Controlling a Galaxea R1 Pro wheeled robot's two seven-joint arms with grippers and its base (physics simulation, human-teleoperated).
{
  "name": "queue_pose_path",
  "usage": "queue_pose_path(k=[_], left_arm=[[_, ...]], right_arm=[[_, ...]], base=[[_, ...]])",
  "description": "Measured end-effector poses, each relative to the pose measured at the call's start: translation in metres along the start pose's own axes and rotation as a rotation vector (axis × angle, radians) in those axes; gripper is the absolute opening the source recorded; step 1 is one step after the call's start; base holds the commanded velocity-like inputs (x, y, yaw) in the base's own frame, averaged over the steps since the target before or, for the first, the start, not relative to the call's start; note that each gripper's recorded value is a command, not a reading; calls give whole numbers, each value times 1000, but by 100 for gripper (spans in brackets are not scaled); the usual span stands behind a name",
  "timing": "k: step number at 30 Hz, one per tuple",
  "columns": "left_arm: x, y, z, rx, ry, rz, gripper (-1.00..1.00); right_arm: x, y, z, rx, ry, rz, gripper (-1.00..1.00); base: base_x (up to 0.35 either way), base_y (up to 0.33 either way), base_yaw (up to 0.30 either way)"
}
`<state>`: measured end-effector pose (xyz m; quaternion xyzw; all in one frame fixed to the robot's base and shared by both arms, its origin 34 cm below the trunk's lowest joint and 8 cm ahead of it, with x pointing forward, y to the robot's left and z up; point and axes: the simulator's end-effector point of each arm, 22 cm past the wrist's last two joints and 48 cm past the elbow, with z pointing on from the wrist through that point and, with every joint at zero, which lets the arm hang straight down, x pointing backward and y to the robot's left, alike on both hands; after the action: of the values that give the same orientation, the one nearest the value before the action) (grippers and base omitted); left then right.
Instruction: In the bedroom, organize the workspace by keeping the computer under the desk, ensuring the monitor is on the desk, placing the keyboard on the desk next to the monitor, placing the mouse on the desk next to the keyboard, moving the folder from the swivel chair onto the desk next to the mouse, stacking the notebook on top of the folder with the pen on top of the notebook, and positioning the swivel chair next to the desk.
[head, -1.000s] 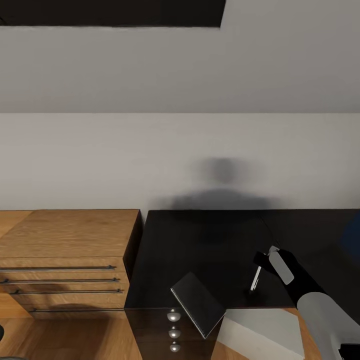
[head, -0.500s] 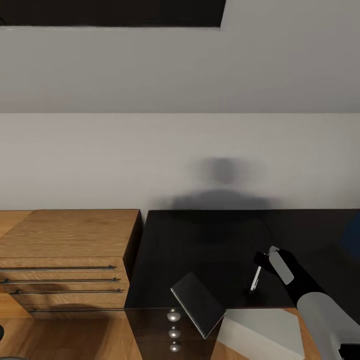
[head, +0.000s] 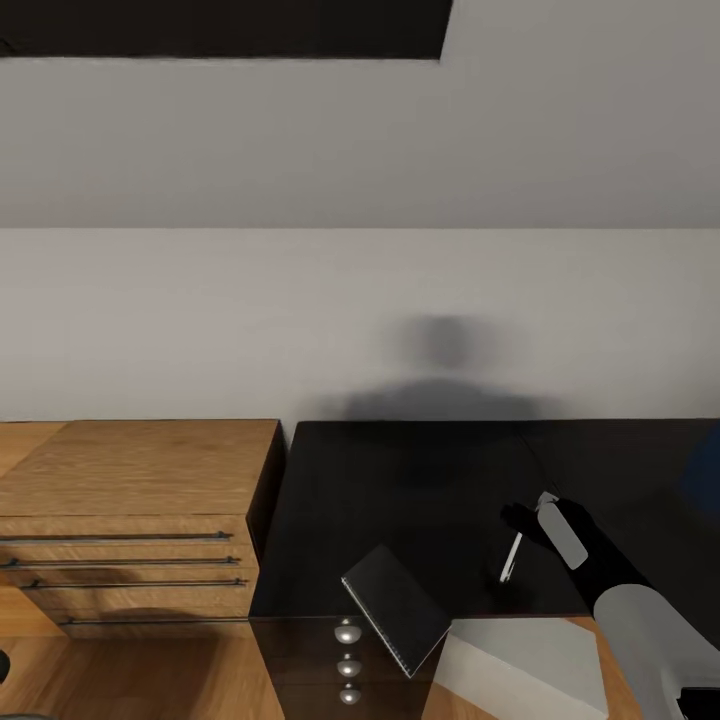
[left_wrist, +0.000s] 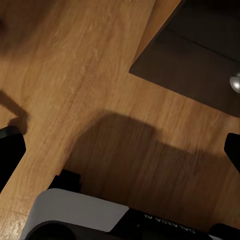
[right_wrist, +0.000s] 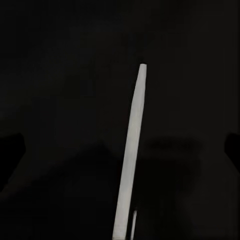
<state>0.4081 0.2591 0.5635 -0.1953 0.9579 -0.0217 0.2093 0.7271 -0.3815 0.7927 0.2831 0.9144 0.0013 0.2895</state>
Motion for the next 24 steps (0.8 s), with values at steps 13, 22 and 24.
queue_pose_path(k=[13, 22, 24], left_arm=[[-5, -1, -16, 0, 0, 0, 100], [-7, -2, -27, 0, 1, 0, 100], [-8, -2, -29, 0, 1, 0, 100]], right_arm=[[-8, 1, -15, -2, 1, 3, 100], [-13, 1, -25, 1, 0, 2, 100], [-14, 1, -27, 3, 0, 0, 100]], base=[[0, 0, 0], [0, 0, 0], [0, 0, 0]])
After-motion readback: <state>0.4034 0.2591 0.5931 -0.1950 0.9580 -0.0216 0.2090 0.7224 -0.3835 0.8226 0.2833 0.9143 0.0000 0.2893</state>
